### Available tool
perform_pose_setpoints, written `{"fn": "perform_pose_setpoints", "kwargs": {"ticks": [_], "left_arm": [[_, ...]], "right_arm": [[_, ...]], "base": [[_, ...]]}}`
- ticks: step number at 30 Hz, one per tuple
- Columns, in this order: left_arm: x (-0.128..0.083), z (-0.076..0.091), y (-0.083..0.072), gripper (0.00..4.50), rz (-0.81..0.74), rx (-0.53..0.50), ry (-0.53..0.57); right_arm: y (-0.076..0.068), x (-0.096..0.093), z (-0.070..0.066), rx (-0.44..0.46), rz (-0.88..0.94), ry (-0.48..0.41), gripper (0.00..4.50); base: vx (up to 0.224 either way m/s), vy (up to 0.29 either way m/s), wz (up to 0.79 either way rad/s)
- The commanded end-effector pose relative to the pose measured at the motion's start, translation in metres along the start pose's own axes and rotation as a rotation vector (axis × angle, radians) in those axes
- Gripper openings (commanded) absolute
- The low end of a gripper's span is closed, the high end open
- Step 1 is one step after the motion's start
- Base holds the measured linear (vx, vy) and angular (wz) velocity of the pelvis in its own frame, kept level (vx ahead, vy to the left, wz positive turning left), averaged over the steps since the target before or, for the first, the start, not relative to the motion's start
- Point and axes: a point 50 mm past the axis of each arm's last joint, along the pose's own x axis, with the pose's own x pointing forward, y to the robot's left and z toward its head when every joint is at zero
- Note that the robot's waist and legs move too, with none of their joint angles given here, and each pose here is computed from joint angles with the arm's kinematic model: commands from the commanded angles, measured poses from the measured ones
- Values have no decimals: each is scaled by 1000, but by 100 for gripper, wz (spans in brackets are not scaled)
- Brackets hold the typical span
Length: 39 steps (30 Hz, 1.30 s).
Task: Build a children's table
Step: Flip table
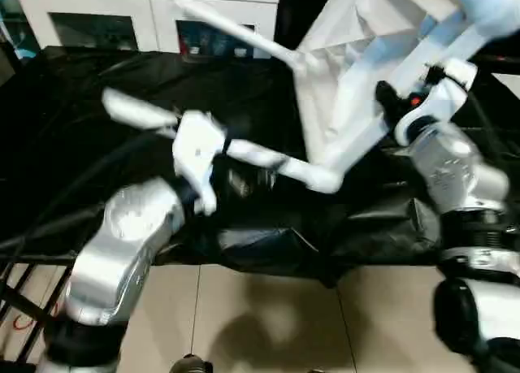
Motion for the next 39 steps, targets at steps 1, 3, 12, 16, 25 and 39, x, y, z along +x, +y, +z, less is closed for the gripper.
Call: {"fn": "perform_pose_setpoints", "kwargs": {"ticks": [1, 3, 12, 16, 25, 39], "left_arm": [[6, 8, 1, 450, -28, 74, -8], [11, 16, 4, 450, -32, 143, -30], [34, 68, 3, 450, -88, 448, -228], [38, 87, -4, 450, -135, 563, -323], [49, 112, 17, 450, 82, 875, -396], [61, 93, 76, 450, 236, 1088, -184]], "right_arm": [[-5, 1, 5, -95, -12, 36, 197], [-4, 2, 6, -138, 8, 53, 197], [11, 11, 12, -268, 92, 72, 195], [30, 17, 8, -323, 144, 70, 195], [75, 21, -8, -328, 342, 19, 315], [62, -7, -10, -408, 445, -33, 433]], "base": [[0, 0, 0], [0, 0, 0], [0, 0, 0], [0, 0, 0], [0, 0, 0], [0, 0, 0]]}}
